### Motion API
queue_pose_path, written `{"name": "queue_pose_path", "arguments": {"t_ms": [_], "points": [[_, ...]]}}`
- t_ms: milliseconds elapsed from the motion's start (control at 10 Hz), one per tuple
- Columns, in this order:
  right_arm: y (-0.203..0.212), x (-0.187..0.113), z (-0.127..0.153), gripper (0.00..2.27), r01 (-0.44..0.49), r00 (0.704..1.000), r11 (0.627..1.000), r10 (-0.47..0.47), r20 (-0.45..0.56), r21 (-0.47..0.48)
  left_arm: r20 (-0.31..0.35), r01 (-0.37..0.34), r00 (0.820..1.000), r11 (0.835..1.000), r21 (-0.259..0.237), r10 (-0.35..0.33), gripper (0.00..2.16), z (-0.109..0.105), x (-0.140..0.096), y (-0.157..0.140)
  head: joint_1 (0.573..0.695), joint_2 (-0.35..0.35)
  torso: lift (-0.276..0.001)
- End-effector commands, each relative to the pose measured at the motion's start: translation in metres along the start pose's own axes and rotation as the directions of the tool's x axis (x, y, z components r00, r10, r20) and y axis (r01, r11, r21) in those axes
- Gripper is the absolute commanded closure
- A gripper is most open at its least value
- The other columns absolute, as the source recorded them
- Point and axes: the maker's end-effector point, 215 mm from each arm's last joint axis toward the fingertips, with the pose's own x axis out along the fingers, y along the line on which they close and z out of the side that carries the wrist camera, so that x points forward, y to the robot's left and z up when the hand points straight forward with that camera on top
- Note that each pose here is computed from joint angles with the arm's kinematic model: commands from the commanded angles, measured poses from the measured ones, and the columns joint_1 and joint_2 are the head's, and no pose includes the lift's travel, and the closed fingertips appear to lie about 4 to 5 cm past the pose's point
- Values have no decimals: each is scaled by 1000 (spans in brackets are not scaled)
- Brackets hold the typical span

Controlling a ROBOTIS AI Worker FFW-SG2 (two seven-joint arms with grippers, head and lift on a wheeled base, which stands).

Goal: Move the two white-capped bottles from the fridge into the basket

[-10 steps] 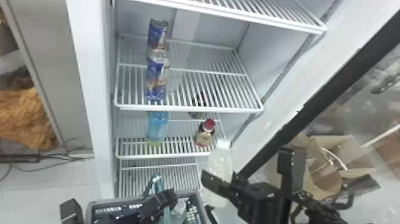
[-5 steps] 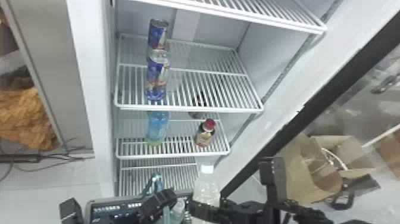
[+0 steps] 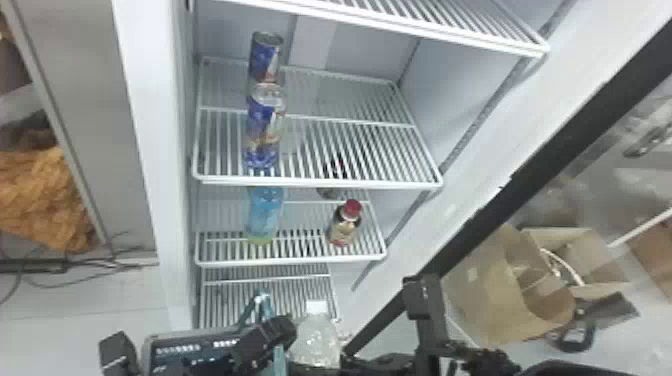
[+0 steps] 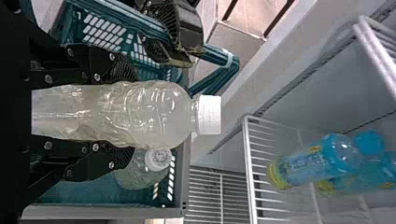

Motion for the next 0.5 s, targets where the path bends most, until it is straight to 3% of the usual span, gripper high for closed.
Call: {"name": "queue_pose_path", "arguments": {"t_ms": [0, 100, 400], "points": [[0, 4, -3, 855, -9, 1000, 1000, 9, -11, 9, 0, 0, 1000, 1000, 0, 0, 1159, 0, 0, 0, 695, -350, 0], [-2, 5, -5, 677, -8, 1000, 1000, 8, -14, 13, 0, 0, 1000, 1000, 0, 0, 1159, 0, 0, 0, 695, -350, 0], [-3, 6, -4, 585, -11, 1000, 1000, 11, -12, 15, 1, -1, 1000, 1000, -2, 1, 1159, -1, 0, 1, 695, -350, 0]]}}
